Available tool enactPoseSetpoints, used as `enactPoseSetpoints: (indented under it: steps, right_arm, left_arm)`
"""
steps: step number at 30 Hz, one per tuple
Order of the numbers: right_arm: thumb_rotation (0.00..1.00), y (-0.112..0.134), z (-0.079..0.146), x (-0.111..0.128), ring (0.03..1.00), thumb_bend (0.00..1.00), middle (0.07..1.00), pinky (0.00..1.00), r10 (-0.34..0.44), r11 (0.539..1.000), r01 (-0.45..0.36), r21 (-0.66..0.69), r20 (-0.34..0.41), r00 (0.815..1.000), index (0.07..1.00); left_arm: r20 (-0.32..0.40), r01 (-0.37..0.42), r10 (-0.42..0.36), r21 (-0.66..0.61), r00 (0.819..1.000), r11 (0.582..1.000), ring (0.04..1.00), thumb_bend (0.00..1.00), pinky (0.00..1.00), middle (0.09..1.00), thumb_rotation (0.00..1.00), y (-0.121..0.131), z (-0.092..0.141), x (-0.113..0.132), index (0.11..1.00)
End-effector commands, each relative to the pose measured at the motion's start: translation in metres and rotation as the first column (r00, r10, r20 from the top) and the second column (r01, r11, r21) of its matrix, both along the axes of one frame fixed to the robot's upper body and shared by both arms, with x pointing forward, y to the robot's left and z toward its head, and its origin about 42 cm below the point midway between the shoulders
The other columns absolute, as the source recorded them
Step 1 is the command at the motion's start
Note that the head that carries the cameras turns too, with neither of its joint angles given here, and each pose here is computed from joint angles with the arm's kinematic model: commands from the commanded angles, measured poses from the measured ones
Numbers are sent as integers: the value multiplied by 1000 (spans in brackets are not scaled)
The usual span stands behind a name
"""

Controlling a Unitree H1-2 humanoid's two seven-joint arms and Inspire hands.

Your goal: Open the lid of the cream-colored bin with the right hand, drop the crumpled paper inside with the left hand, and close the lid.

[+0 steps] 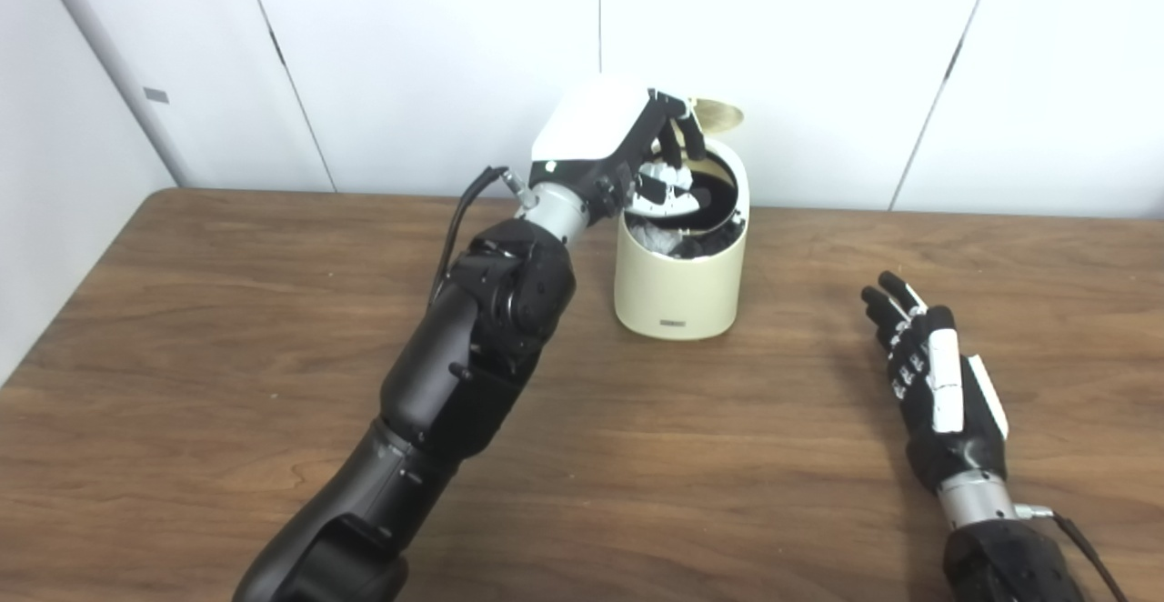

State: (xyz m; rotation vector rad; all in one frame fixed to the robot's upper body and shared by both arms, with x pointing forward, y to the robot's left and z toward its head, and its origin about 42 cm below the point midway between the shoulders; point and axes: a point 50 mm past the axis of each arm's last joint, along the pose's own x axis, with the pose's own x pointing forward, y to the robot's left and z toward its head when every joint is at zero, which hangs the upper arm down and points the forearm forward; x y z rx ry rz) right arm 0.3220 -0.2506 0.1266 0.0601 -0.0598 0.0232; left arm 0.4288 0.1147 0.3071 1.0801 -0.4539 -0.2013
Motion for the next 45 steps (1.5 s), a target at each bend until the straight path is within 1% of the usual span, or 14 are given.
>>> enactPoseSetpoints:
  steps: [1,4,8,9,14,16,20,25,27,28,32,35,38,45]
  right_arm:
    - [997,2,2,0,939,513,879,1000,2,1000,-2,7,-4,1000,880]
    - [996,2,2,1,943,511,880,1000,0,1000,0,6,-1,1000,877]
    - [1000,2,1,1,955,514,891,1000,7,1000,-7,3,-5,1000,883]
    - [999,3,1,1,952,514,889,1000,3,1000,-3,7,-4,1000,880]
    - [998,3,1,0,946,511,880,1000,-1,1000,1,6,-5,1000,870]
    - [996,3,1,0,948,516,882,1000,3,1000,-3,9,-7,1000,871]
    - [1000,3,0,0,938,516,885,1000,9,1000,-9,-15,-2,1000,882]
    - [1000,3,1,0,932,503,880,1000,5,1000,-5,-13,1,1000,875]
    - [1000,4,1,1,933,499,878,1000,-1,1000,1,-7,-4,1000,872]
    - [1000,4,1,1,934,498,877,1000,-3,1000,3,-3,-4,1000,870]
    - [1000,4,3,1,936,493,871,1000,-5,1000,5,-13,-3,1000,866]
    - [1000,4,3,2,950,491,880,1000,2,1000,-2,-15,-7,1000,873]
    - [1000,5,2,2,963,491,891,1000,11,1000,-11,-15,-8,1000,880]
    - [1000,6,1,3,951,500,882,1000,13,999,-13,-37,-16,1000,872]
  left_arm:
    - [79,12,-11,-19,997,1000,378,460,265,469,0,-5,22,6,551]
    - [97,8,-5,-31,995,1000,375,463,288,471,0,-4,16,10,548]
    - [162,-5,13,-47,987,999,388,466,297,480,0,-2,4,18,547]
    - [176,-12,21,-52,984,999,384,466,283,479,0,-2,0,19,538]
    - [250,-28,46,-75,967,997,435,467,300,562,0,-3,-21,24,496]
    - [272,-24,44,-79,961,997,430,470,336,552,0,-3,-26,24,491]
    - [301,-19,42,-80,953,997,428,472,349,542,0,-1,-33,23,481]
    - [308,-18,46,-91,950,996,428,475,359,516,0,0,-36,22,477]
    - [299,-19,45,-92,953,996,430,475,354,515,0,-1,-37,21,475]
    - [291,-14,41,-93,956,996,436,474,347,529,0,-2,-36,20,476]
    - [262,11,17,-106,965,994,439,472,329,533,0,-6,-36,16,463]
    - [253,26,5,-119,967,993,422,471,310,531,0,-8,-36,13,468]
    - [246,39,-5,-133,969,990,427,470,308,534,0,-10,-37,12,453]
    - [245,61,-20,-158,969,986,426,471,315,538,0,-19,-37,10,459]
